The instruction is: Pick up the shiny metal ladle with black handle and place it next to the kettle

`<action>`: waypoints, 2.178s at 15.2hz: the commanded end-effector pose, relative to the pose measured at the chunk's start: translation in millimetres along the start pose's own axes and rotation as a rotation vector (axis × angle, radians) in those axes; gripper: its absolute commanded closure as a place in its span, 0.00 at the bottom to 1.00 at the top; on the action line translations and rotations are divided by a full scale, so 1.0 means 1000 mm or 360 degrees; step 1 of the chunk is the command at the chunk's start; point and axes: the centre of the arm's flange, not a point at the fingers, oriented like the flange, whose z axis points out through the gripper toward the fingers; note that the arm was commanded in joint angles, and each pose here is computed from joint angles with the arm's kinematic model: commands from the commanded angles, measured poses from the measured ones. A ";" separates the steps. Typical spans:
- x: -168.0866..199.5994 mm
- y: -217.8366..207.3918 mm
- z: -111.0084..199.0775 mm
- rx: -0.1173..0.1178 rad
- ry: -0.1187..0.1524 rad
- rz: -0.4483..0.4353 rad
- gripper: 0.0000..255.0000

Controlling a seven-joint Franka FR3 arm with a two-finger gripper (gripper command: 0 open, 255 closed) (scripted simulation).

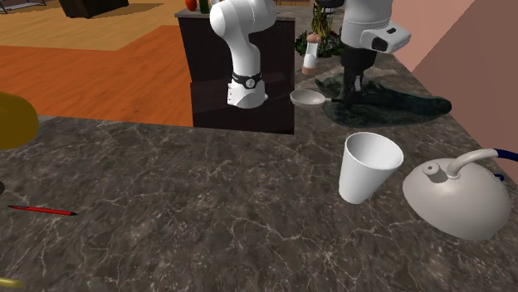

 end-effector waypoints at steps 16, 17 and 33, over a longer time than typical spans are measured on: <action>-0.009 0.009 0.089 -0.0001 0.0000 0.0000 1.00; -0.010 0.009 0.094 -0.0001 0.0000 0.0000 1.00; -0.015 0.014 0.138 -0.0001 0.0000 0.0000 1.00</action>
